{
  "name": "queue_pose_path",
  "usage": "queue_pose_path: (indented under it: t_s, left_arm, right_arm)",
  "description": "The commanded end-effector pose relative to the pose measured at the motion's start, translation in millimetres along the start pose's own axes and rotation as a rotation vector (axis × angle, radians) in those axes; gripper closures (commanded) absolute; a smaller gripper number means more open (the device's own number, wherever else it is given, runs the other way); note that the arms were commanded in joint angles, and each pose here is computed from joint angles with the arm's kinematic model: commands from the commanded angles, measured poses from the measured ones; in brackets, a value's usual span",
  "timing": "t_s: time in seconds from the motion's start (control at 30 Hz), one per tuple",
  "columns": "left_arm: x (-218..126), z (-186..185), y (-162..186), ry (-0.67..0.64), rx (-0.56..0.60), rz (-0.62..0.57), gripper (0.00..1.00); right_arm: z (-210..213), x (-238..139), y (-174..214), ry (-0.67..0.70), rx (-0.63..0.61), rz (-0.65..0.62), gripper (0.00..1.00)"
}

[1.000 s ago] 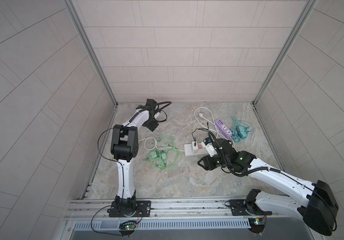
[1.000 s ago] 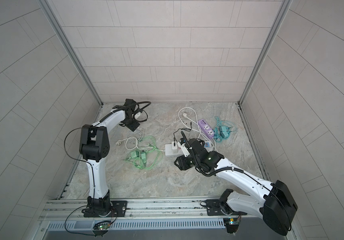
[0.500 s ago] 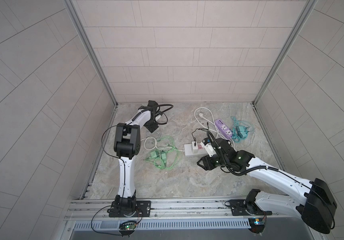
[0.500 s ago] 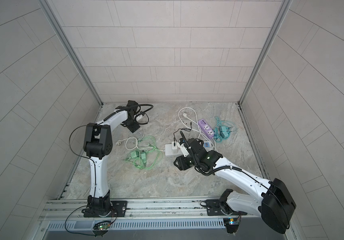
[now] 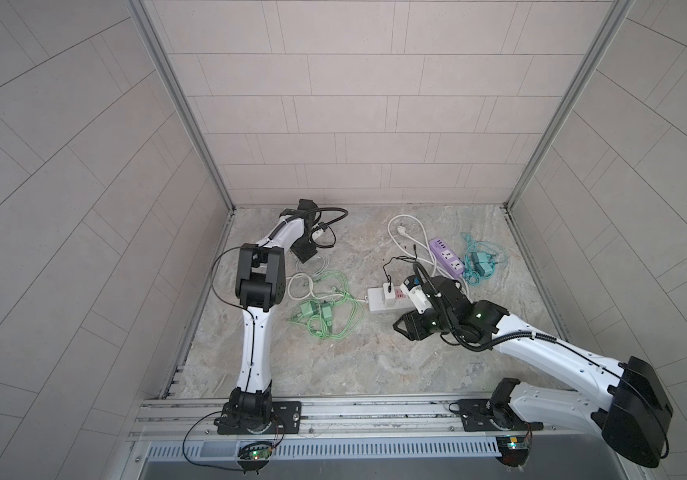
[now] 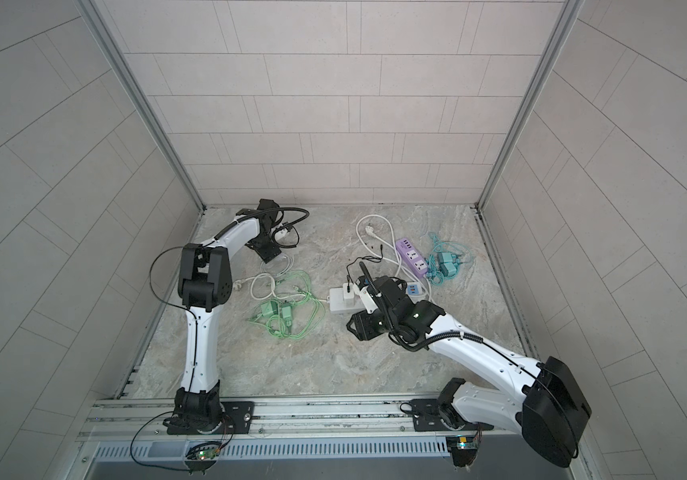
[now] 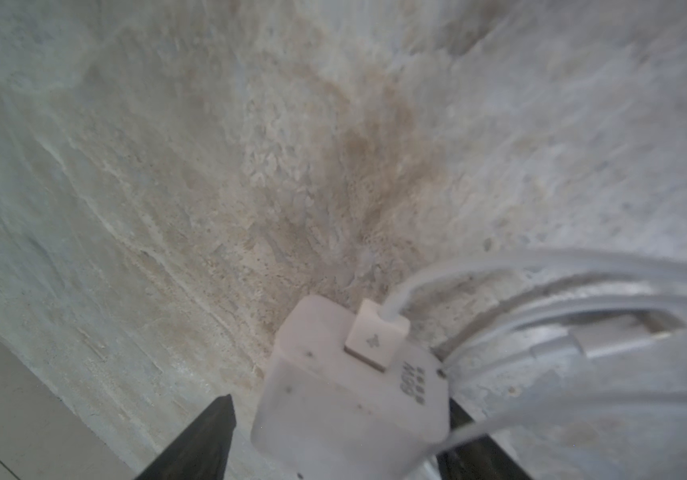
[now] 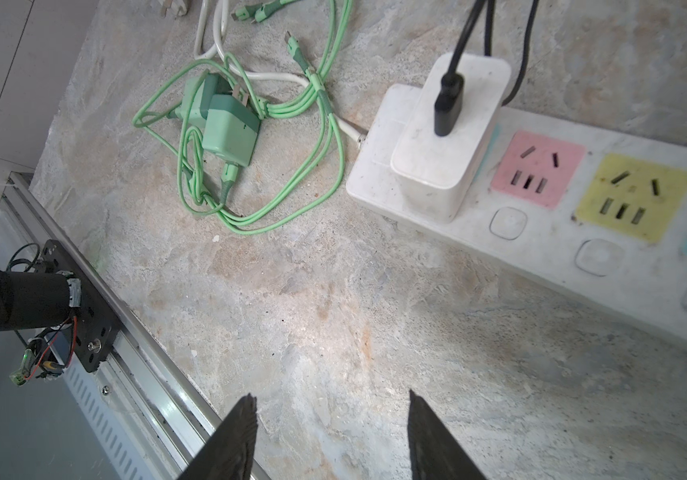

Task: Insert the plug
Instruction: 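Close the left gripper on the white charger body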

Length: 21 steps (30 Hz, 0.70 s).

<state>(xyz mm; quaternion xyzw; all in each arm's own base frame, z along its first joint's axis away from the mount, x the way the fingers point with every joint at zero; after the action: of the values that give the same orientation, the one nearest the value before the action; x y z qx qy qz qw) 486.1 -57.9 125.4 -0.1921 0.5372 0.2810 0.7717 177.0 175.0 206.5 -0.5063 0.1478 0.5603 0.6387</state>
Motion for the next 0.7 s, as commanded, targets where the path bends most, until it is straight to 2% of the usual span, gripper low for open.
queue_pose_path:
  t_s: [0.0,0.23,0.47,0.57,0.67]
  left_arm:
    - [12,-13,5,0.078,0.037,0.072,0.23]
    - [18,-18,7,0.138,0.0,0.111,0.3]
    - [18,-19,5,0.202,-0.092,0.082,0.48]
    - [6,-15,3,0.223,-0.169,0.016,0.59]
    - [-13,-15,0,0.237,-0.237,-0.098,0.6]
  right_arm:
    - [3,-6,-3,0.0,-0.012,-0.017,0.43]
    - [2,-7,-2,-0.001,-0.009,-0.021,0.43]
    - [2,-14,0,-0.007,-0.014,-0.044,0.43]
    - [4,-17,-3,-0.001,-0.024,-0.054,0.43]
    - [8,-19,-11,-0.001,-0.039,-0.068,0.43]
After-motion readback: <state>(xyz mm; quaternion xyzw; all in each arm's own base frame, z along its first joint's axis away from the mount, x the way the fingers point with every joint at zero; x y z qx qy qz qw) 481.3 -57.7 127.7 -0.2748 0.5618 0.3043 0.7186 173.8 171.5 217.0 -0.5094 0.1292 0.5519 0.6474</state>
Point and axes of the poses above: each gripper's point midway between its finger pads, its own x axis out along the fingers, its own z axis along the line the jaws close on, y = z × x, the point moved 10 cm from there along -x, back along the fingers, and after that the axes turned 6 degrees about x, right-handed, at the moved point
